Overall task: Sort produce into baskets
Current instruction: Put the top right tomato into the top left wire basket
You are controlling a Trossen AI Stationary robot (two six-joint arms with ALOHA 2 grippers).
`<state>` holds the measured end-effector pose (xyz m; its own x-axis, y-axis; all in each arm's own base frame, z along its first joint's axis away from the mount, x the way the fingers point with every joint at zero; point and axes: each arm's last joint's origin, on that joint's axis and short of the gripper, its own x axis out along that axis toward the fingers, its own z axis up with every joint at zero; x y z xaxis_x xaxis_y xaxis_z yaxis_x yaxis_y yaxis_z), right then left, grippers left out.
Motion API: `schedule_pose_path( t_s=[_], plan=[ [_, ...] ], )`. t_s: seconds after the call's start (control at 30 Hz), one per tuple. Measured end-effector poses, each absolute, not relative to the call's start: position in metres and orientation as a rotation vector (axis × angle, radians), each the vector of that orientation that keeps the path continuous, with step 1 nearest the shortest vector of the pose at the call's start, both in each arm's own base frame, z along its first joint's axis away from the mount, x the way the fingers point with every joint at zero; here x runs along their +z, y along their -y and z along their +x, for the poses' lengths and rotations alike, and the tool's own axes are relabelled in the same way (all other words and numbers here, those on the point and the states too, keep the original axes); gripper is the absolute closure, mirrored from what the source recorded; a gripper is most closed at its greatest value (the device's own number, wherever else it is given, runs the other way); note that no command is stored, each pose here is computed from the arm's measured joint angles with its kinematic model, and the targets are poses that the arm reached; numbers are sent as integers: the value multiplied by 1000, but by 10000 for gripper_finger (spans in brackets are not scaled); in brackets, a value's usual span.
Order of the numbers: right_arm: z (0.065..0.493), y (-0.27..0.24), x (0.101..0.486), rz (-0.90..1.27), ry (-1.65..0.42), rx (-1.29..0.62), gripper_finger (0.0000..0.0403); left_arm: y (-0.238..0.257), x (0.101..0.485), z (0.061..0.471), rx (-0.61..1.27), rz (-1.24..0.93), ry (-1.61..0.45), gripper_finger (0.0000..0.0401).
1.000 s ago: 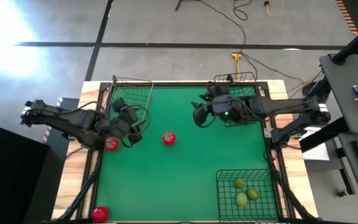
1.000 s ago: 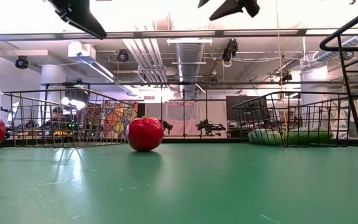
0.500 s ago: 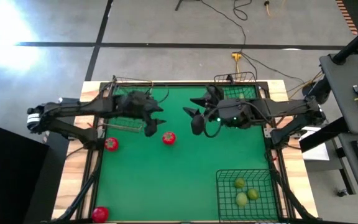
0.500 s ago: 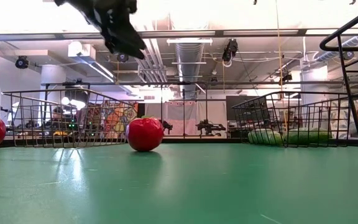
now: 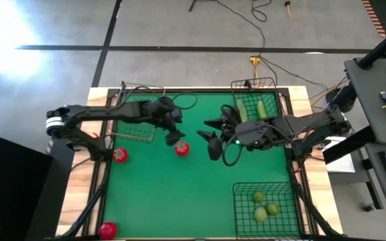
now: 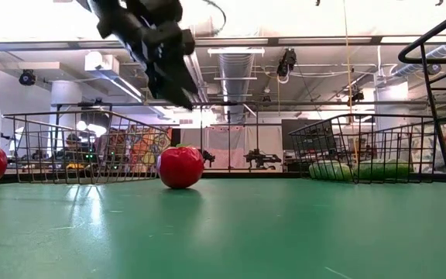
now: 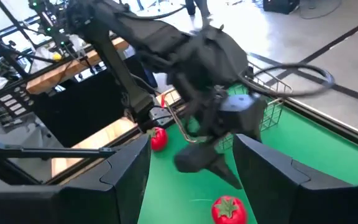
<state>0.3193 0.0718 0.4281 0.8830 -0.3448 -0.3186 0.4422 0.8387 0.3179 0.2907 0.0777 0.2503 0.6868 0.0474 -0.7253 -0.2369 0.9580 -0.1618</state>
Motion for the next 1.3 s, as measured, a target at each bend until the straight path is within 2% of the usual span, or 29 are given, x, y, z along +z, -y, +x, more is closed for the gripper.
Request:
schedule_pose_path(
  t_s=[0.3, 0.63, 1.07, 1.3],
  plan=[
    [325, -76, 420, 393, -288, -425, 184, -90, 210, 299, 200, -320, -1027, 52],
    [324, -75, 414, 409, -326, -463, 184, -61, 210, 307, -14, -166, -1037, 52],
    [323, -73, 412, 382, -329, -502, 184, -47, 180, 325, -34, -12, -1076, 54],
    [323, -73, 412, 378, -336, -504, 184, -42, 168, 329, -70, -20, -1109, 54]
  ],
)
